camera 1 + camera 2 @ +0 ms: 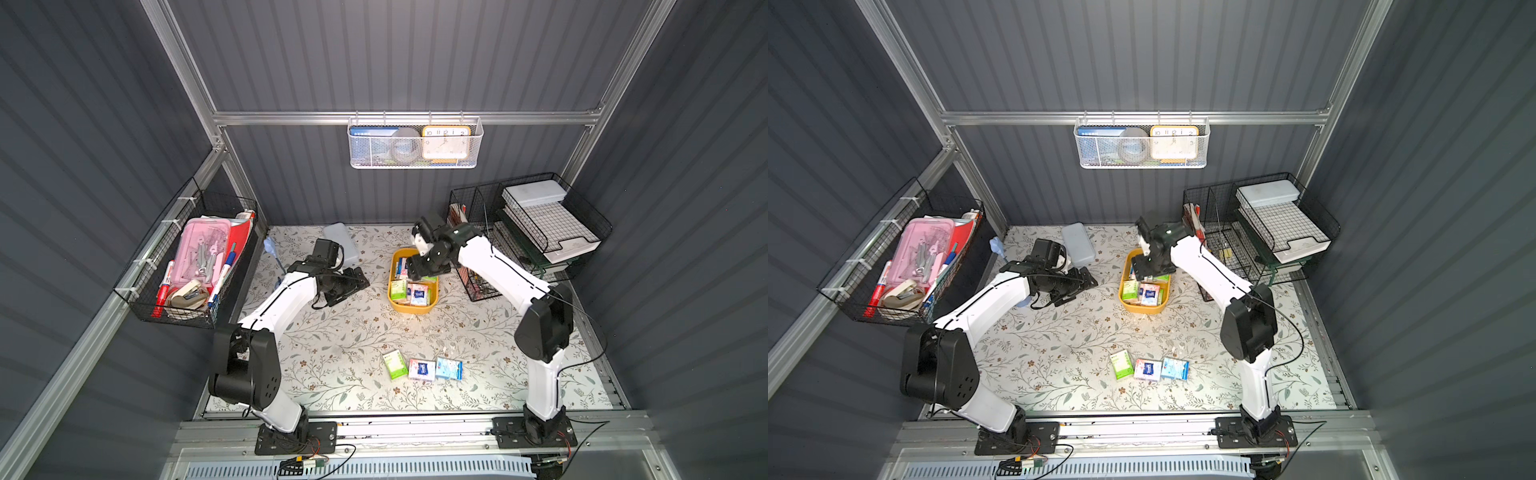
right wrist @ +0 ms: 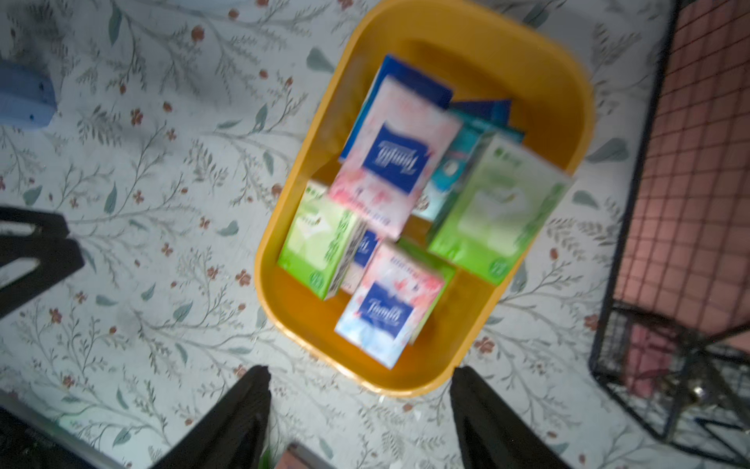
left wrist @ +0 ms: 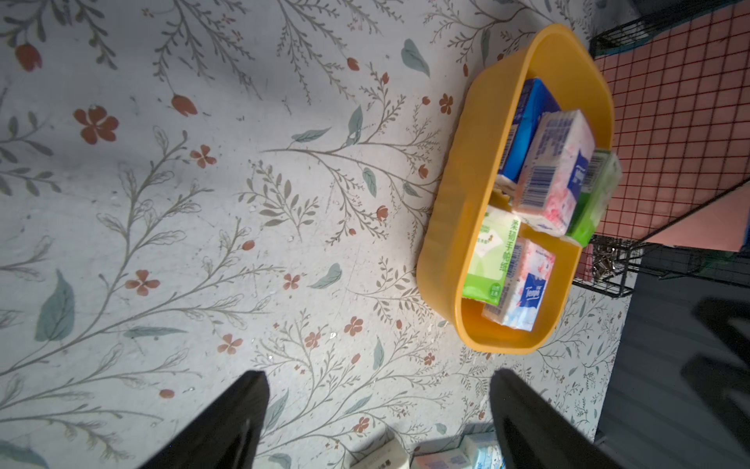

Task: Put the pocket tissues into the storage box
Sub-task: Place the pocket tissues in the storage box, then pick up the pocket tissues from the center of the board.

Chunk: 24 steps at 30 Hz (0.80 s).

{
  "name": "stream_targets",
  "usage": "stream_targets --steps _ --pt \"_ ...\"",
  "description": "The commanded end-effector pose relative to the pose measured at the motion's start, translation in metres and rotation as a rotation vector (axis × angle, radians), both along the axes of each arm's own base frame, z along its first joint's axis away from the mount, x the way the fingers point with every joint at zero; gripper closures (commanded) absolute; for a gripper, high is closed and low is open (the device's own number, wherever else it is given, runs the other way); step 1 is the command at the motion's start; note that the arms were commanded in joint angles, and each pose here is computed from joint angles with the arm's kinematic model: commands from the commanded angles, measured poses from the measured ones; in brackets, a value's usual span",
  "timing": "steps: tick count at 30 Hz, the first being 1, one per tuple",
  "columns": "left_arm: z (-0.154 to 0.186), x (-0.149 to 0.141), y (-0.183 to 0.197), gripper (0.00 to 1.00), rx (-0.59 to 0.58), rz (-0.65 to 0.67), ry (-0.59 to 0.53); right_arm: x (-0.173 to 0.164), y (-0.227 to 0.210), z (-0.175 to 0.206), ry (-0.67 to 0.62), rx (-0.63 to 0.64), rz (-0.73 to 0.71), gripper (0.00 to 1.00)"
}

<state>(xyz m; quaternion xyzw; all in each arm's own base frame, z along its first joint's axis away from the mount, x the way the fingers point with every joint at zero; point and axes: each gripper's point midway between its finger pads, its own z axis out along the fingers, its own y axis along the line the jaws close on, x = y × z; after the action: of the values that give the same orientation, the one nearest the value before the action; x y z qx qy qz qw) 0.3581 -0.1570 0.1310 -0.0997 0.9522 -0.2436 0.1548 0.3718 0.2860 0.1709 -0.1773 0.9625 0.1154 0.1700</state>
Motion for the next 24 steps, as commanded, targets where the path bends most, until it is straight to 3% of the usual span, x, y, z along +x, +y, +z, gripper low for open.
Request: stream_targets --steps 1,9,13,24 --pt "-0.008 -0.017 0.013 0.09 0.062 0.009 0.025 -0.041 0.013 -0.011 0.041 -0.028 0.002 0.23" --pt "-0.024 -0.022 0.033 0.08 0.069 0.126 0.043 -0.137 0.044 -0.051 0.164 -0.089 0.074 0.2" --pt "-0.024 -0.026 0.042 0.08 0.079 0.148 0.039 -0.169 0.043 -0.07 0.209 -0.143 0.109 0.19" --pt "-0.019 -0.03 0.046 0.07 0.087 0.153 0.022 -0.195 0.067 -0.114 0.32 -0.224 0.19 0.2"
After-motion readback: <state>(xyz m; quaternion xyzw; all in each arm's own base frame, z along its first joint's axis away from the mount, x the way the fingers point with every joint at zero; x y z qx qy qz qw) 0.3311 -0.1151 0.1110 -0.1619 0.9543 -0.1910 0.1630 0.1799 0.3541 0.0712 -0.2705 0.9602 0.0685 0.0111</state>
